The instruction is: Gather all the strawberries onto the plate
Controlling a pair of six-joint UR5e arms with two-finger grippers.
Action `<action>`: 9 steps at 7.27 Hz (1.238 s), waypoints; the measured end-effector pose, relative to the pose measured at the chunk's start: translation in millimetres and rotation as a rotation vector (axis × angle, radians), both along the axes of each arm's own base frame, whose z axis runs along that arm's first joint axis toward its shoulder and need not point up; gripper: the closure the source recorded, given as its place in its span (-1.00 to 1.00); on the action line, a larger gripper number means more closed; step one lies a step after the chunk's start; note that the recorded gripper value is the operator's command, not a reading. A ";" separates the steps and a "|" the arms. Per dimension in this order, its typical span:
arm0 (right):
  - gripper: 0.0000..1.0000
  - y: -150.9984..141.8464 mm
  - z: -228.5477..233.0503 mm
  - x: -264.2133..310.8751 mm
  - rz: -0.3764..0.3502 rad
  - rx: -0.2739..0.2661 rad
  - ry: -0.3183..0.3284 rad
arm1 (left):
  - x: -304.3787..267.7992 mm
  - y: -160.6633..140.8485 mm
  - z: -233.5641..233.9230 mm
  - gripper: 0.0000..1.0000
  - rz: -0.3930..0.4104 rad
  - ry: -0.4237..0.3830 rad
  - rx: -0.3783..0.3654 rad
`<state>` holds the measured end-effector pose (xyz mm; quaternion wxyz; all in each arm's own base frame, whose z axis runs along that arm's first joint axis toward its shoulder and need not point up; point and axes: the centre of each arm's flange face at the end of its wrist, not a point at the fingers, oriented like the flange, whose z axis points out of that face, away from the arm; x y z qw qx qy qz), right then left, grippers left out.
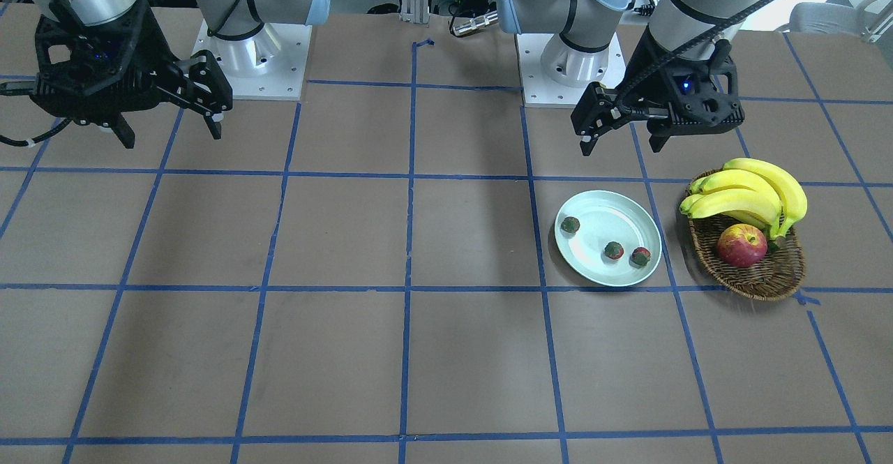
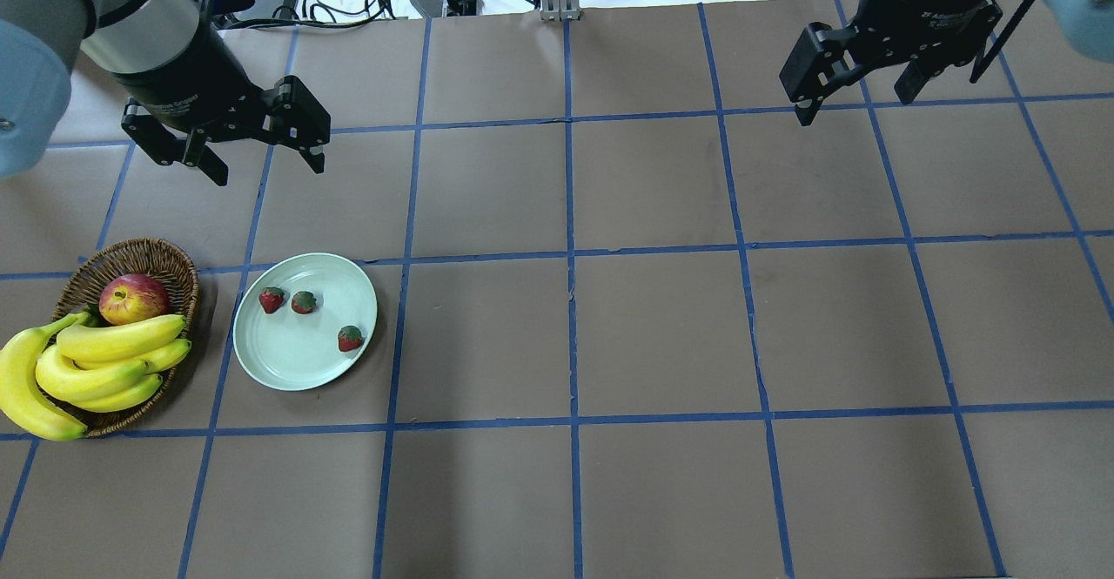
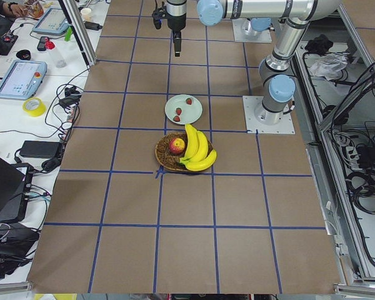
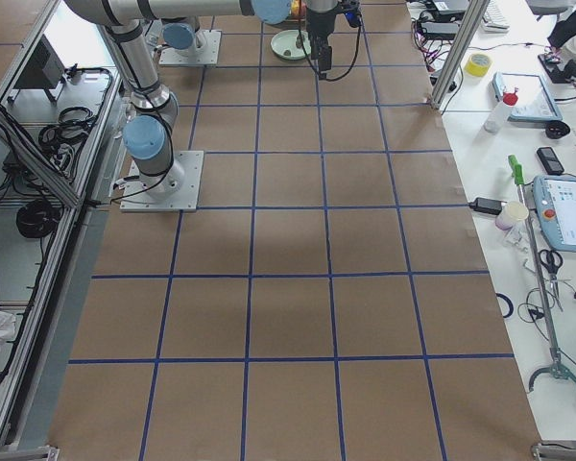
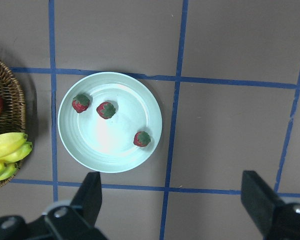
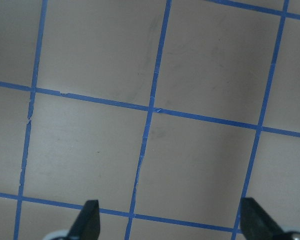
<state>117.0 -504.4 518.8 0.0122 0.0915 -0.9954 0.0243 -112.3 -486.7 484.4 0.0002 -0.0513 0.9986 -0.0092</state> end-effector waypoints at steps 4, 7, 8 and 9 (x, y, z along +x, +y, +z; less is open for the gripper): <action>-1.00 -0.1 0.0 -0.3 -0.001 0.000 0.000 | -5.4 6.7 -3.3 -1.00 -0.136 -0.031 0.012; -1.00 -0.1 0.0 -0.3 -0.001 0.000 0.000 | 3.8 9.6 0.2 -1.00 -0.157 -0.035 0.027; -1.00 0.0 0.0 -0.1 0.000 0.000 0.000 | 10.9 10.4 2.9 -1.00 -0.147 -0.034 0.033; -1.00 0.0 0.0 0.0 0.000 0.000 0.000 | 17.3 10.7 7.3 -1.00 -0.135 -0.031 0.033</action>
